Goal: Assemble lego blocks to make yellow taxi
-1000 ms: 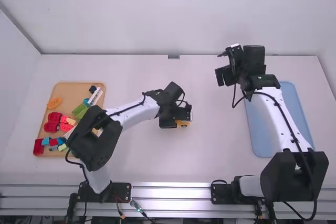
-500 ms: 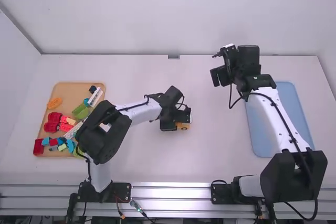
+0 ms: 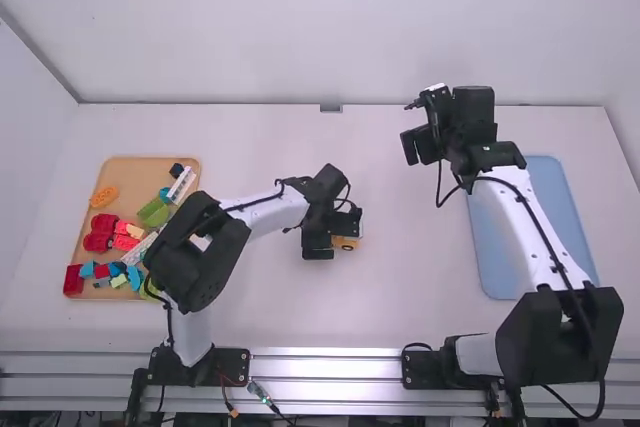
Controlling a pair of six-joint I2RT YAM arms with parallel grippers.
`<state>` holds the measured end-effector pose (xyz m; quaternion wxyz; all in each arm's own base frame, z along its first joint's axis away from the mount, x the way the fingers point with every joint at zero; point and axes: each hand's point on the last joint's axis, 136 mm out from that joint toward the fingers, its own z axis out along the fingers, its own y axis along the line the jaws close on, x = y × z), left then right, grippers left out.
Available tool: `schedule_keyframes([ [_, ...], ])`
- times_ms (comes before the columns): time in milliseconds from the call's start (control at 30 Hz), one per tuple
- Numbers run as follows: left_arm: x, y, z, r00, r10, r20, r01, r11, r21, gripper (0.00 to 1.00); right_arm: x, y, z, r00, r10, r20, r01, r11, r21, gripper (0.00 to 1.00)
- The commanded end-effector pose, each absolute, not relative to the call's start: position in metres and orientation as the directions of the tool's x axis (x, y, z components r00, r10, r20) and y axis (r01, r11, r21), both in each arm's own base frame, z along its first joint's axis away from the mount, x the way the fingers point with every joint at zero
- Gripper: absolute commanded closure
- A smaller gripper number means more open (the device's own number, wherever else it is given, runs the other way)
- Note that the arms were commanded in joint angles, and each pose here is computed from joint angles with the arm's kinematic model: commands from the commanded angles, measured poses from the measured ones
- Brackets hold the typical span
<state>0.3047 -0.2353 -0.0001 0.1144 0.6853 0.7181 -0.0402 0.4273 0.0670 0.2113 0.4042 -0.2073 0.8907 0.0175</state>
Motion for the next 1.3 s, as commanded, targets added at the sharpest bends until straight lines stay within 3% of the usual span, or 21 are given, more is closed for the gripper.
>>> schedule_keyframes([
  [0,0.323,-0.232,0.015,-0.057,0.977,-0.207,0.989,0.083,0.121,0.01,0.435,0.066,0.225,-0.565,-0.350,-0.747,-0.374,0.916,-0.146,0.01],
  [100,0.331,-0.224,0.033,-0.116,0.970,-0.213,0.986,0.139,0.096,0.01,0.435,0.067,0.226,-0.563,-0.350,-0.749,-0.375,0.915,-0.146,0.01],
  [300,0.380,-0.176,0.076,-0.392,0.876,-0.280,0.895,0.434,0.106,0.01,0.438,0.067,0.229,-0.551,-0.349,-0.758,-0.372,0.916,-0.151,0.01],
  [400,0.414,-0.116,0.101,-0.611,0.725,-0.317,0.740,0.665,0.095,0.01,0.440,0.067,0.231,-0.542,-0.348,-0.765,-0.371,0.916,-0.154,0.01],
  [567,0.438,-0.038,0.119,-0.739,0.578,-0.346,0.581,0.807,0.108,0.01,0.440,0.068,0.232,-0.538,-0.348,-0.768,-0.371,0.916,-0.155,0.01],
  [667,0.450,0.036,0.128,-0.839,0.405,-0.363,0.371,0.914,0.162,0.01,0.440,0.068,0.231,-0.540,-0.348,-0.766,-0.374,0.915,-0.152,0.01],
  [933,0.425,0.142,0.127,-0.938,0.087,-0.337,0.020,0.980,0.198,0.01,0.440,0.068,0.231,-0.538,-0.348,-0.768,-0.373,0.915,-0.153,0.01],
  [1133,0.400,0.186,0.124,-0.967,0.088,-0.238,0.007,0.946,0.323,0.01,0.441,0.068,0.232,-0.534,-0.347,-0.771,-0.372,0.915,-0.154,0.01],
  [1200,0.401,0.203,0.128,-0.963,0.019,-0.269,-0.087,0.921,0.379,0.01,0.442,0.068,0.233,-0.531,-0.347,-0.773,-0.372,0.915,-0.156,0.01],
  [1267,0.402,0.228,0.138,-0.911,-0.168,-0.376,-0.325,0.854,0.407,0.01,0.443,0.068,0.235,-0.524,-0.346,-0.779,-0.370,0.915,-0.158,0.01],
])
